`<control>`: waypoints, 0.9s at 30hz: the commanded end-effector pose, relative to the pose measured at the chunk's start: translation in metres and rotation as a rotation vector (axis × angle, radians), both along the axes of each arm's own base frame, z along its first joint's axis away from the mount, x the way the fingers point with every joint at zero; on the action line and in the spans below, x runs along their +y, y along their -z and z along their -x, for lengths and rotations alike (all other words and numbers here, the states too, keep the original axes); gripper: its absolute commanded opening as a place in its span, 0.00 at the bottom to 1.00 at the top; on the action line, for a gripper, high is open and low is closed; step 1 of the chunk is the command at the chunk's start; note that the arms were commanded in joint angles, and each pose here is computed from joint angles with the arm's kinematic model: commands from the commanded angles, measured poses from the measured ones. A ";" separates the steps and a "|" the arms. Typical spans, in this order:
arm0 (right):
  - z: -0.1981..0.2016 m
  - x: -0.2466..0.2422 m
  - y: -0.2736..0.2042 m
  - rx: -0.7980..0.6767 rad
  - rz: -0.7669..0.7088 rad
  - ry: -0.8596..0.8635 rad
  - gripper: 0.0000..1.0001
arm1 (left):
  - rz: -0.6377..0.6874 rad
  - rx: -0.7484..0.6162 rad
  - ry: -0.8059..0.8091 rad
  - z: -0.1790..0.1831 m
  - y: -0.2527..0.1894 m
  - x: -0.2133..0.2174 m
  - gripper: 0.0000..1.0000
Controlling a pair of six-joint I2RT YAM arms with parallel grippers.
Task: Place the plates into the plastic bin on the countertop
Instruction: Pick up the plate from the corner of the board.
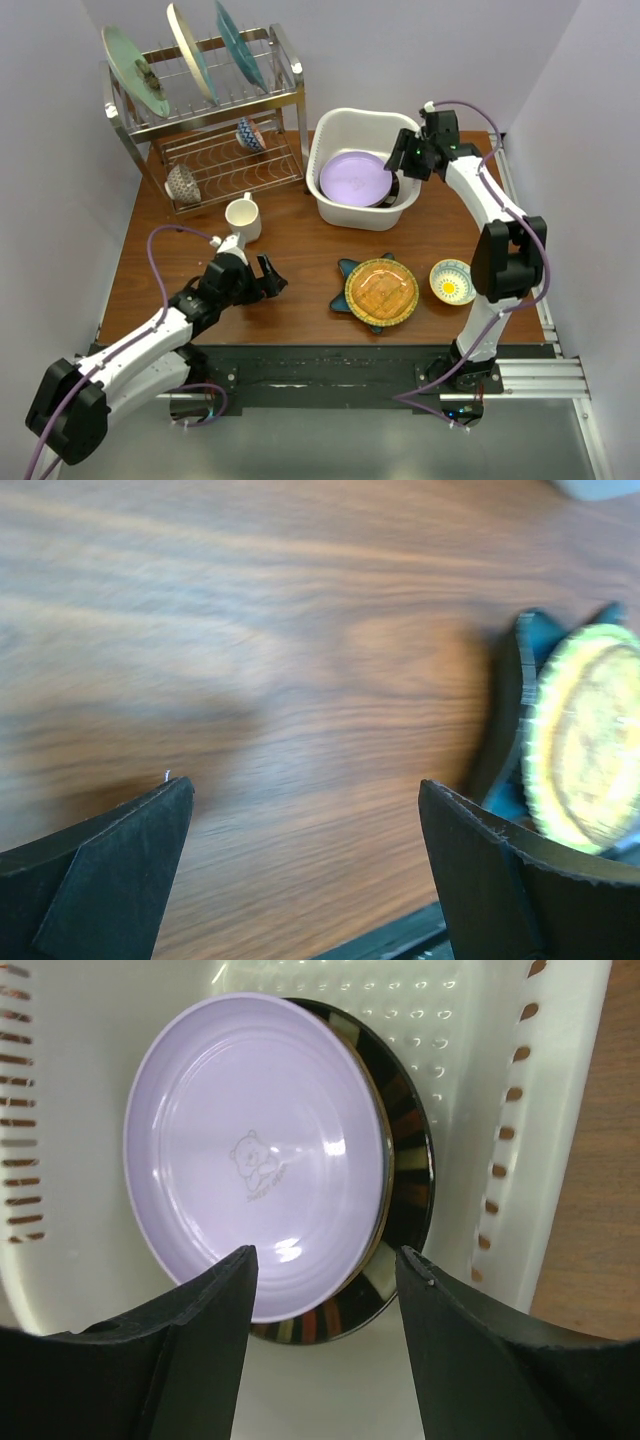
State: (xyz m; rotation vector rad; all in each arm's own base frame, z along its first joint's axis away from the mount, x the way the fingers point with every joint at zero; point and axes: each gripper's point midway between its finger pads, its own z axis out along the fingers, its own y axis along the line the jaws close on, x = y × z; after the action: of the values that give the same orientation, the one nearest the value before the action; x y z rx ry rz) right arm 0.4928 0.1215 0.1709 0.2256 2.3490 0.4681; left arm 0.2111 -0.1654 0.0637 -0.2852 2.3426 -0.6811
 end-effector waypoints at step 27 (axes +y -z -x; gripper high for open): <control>0.183 0.002 -0.003 -0.038 -0.012 -0.080 0.57 | 0.074 -0.152 0.349 -0.010 -0.062 -0.162 0.73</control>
State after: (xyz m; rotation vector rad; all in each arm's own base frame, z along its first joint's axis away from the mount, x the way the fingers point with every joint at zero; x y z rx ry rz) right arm 0.3223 0.1243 0.1819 0.1146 2.3265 0.5091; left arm 0.2104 -0.3012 0.1014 0.1144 2.3288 -0.8788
